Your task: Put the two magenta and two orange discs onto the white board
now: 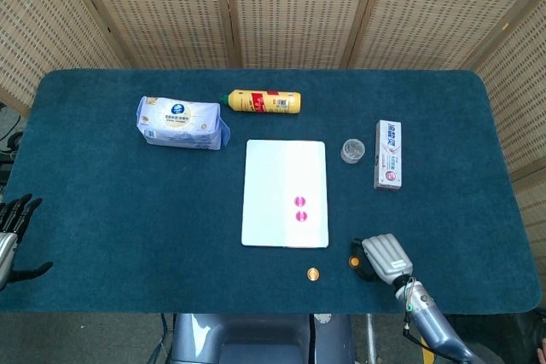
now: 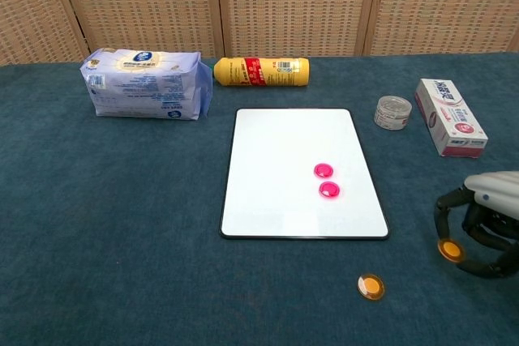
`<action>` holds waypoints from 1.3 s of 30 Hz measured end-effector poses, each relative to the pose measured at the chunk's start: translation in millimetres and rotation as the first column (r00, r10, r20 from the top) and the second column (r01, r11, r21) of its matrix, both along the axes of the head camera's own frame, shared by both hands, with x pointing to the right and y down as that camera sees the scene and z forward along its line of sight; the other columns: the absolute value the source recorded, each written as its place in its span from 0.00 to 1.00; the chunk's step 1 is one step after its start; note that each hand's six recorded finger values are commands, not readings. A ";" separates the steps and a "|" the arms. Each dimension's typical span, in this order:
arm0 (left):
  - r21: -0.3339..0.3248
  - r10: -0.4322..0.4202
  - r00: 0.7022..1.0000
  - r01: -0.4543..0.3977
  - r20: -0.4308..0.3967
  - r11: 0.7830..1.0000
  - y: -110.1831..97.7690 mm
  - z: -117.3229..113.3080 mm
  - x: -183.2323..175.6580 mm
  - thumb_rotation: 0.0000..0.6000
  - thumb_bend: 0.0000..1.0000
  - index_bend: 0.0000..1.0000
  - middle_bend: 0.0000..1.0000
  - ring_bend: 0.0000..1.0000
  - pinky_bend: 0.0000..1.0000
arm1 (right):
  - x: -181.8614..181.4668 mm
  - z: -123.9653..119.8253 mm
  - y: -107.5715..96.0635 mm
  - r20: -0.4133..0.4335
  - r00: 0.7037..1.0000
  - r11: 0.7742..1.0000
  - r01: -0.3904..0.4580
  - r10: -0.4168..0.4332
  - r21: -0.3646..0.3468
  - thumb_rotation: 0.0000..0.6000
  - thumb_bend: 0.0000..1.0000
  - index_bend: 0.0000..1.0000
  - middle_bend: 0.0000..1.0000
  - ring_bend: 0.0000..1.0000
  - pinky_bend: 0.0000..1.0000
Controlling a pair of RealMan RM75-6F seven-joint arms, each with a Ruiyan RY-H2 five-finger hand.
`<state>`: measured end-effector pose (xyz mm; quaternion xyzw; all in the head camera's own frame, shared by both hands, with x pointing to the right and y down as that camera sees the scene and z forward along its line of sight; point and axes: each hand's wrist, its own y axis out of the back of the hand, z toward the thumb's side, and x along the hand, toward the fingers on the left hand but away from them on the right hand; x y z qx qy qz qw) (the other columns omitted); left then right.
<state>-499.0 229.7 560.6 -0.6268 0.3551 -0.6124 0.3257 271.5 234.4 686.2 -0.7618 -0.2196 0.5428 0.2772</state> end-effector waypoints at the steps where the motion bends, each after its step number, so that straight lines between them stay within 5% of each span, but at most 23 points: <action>1: 0.000 0.000 1.000 0.000 0.000 1.000 0.0 0.0 0.1 1.00 0.00 0.00 0.00 0.00 0.00 | -5.5 -3.0 -6.0 0.010 1.000 1.000 0.001 -0.001 0.007 1.00 0.36 0.56 0.86 0.87 1.00; 13: -0.008 -0.004 1.000 0.004 -0.003 1.000 -2.3 2.5 -1.0 1.00 0.00 0.00 0.00 0.00 0.00 | -95.7 -24.2 -77.2 0.036 0.994 0.990 0.096 -0.100 0.103 1.00 0.36 0.56 0.86 0.87 1.00; 23: -0.024 -0.021 1.000 0.020 -0.020 0.999 -5.4 4.4 -4.0 1.00 0.00 0.00 0.00 0.00 0.00 | -192.8 -5.8 -120.3 -0.012 0.993 0.990 0.121 -0.120 0.066 1.00 0.36 0.56 0.86 0.87 1.00; 32: -0.037 -0.035 0.999 0.034 -0.028 0.999 -9.0 5.4 -9.6 1.00 0.00 0.00 0.00 0.00 0.00 | -227.1 19.8 -139.7 -0.073 0.994 0.994 0.085 -0.080 0.061 1.00 0.36 0.55 0.86 0.87 1.00; 39: -0.045 -0.044 0.999 0.043 -0.032 0.998 -11.0 6.1 -13.2 1.00 0.00 0.00 0.00 0.00 0.00 | -232.6 30.8 -139.5 -0.110 0.992 0.996 0.070 -0.064 0.054 1.00 0.34 0.28 0.86 0.87 1.00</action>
